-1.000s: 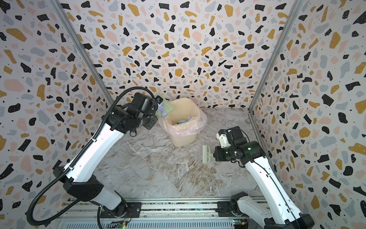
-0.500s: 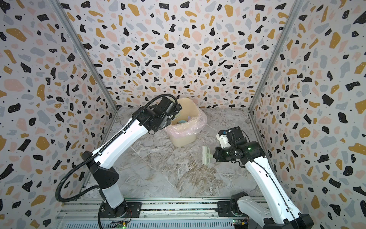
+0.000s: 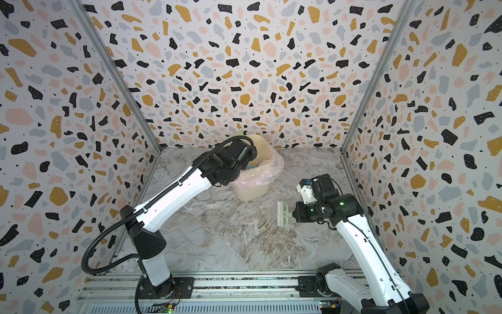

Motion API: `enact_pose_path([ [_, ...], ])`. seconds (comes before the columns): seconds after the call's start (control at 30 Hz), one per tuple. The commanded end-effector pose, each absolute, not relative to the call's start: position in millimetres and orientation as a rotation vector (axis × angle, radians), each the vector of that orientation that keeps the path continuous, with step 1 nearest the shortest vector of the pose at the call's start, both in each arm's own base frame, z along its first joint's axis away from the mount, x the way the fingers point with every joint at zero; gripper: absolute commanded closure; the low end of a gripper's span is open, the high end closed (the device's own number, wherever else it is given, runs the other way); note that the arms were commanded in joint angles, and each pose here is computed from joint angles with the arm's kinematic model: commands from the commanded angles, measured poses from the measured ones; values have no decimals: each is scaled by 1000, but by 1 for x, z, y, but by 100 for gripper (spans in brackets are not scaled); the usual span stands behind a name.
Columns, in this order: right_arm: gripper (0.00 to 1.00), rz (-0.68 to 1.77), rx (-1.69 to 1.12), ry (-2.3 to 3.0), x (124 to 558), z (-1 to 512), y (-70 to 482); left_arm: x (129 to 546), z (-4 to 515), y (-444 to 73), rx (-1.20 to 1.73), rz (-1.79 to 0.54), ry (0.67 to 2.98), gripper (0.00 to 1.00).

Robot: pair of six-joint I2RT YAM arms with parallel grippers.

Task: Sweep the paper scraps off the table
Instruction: 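Tip the dustpan over the bin opening with the left gripper, then lower the dustpan beside the bin while the right gripper sets down the brush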

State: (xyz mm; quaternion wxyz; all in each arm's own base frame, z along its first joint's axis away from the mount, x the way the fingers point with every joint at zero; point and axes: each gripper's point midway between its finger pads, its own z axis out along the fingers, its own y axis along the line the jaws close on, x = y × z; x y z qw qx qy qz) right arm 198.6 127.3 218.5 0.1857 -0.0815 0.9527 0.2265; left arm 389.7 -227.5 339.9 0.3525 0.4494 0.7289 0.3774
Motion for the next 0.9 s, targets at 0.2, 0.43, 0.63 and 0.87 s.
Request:
enact_pose_path([
  [0.2,100,584,-148,2643,209,222,112,375,380,-218,974,812,1889,100],
  [0.43,100,600,134,2505,251,227,65,347,383,-204,794,553,1913,100],
  [0.63,100,663,367,2359,290,223,34,313,381,-163,548,335,1899,100],
  [0.87,100,896,686,2104,317,200,-6,293,335,-120,315,156,1973,100],
])
